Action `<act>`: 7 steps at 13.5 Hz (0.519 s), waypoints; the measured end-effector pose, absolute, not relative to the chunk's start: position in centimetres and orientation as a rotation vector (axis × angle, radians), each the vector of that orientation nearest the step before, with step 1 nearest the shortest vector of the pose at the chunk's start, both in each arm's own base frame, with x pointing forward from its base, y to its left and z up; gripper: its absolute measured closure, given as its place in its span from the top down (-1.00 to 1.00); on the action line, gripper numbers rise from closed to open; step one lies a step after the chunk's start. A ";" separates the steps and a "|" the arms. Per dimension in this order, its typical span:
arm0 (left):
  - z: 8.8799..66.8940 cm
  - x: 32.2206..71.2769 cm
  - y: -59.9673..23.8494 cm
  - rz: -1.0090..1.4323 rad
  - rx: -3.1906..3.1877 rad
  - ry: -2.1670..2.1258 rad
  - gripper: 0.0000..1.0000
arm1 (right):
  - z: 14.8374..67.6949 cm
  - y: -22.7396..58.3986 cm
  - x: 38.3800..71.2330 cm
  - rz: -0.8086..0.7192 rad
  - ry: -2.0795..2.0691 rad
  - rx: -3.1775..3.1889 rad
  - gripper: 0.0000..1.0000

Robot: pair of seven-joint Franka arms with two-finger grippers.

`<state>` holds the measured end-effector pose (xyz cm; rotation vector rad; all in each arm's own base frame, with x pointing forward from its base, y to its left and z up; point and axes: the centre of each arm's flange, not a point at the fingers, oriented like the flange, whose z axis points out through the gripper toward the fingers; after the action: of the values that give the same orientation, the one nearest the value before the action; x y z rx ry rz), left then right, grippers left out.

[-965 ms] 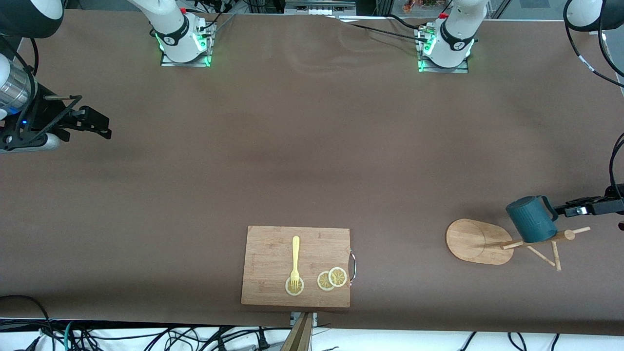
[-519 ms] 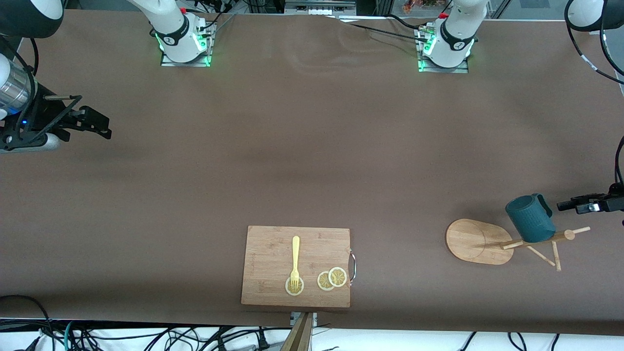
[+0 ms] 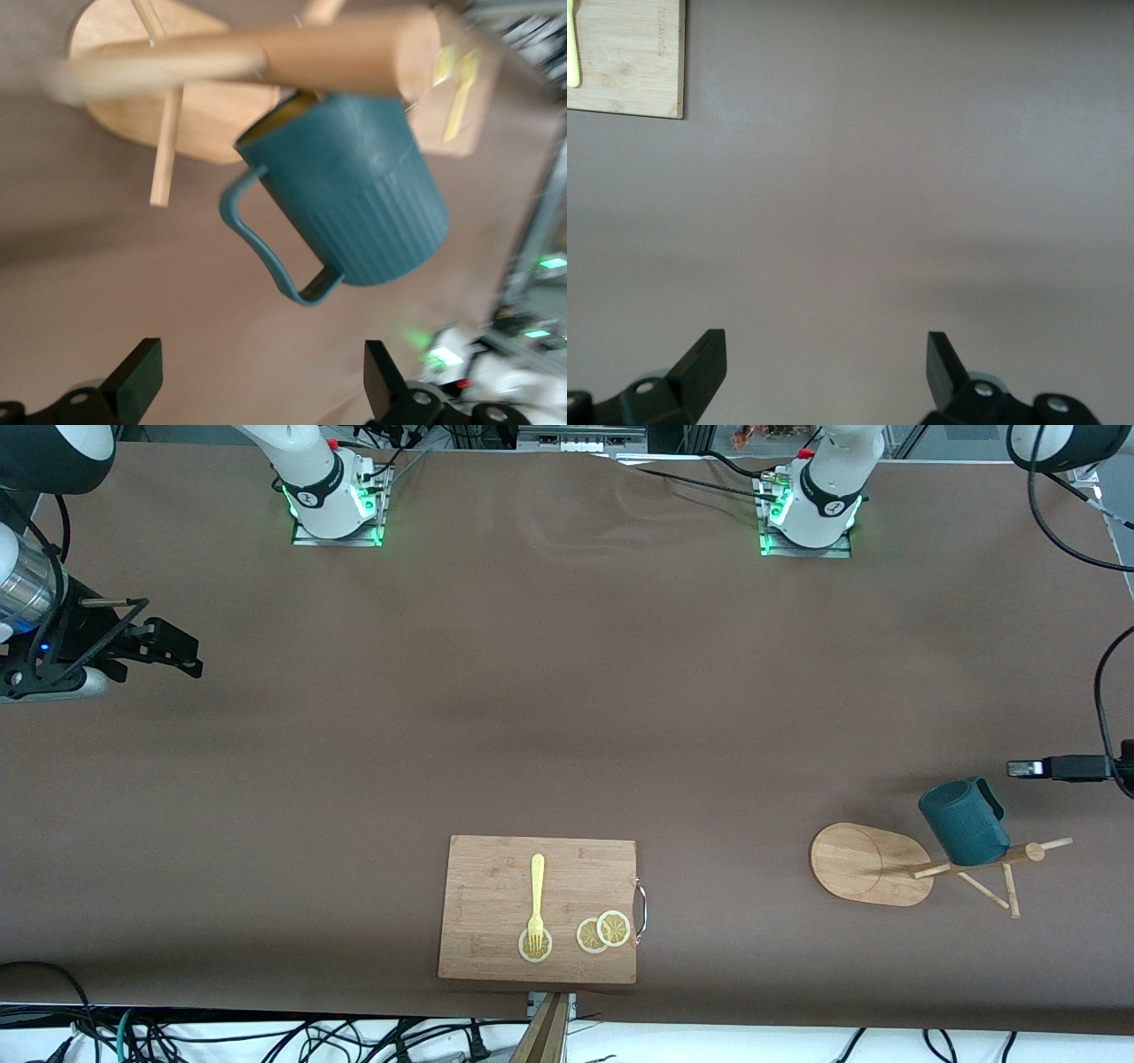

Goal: Pass cup and hang on rack

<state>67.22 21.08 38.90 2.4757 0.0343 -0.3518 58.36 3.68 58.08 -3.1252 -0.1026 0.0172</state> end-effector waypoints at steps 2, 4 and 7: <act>42.8 68.2 14.6 -0.411 2.678 -0.122 1.00 | 58.1 3.6 58.4 0.018 -0.101 -3.125 1.00; 46.4 68.3 8.6 -0.453 2.847 -0.253 1.00 | 58.1 3.3 58.4 0.018 -0.092 -3.126 1.00; 50.3 66.7 5.4 -0.513 2.936 -0.330 1.00 | 58.0 1.9 58.4 0.023 -0.053 -3.129 1.00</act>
<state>66.69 5.38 50.28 2.9357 -0.3301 -0.5132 58.43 1.92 57.97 -3.1289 -0.0532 0.0230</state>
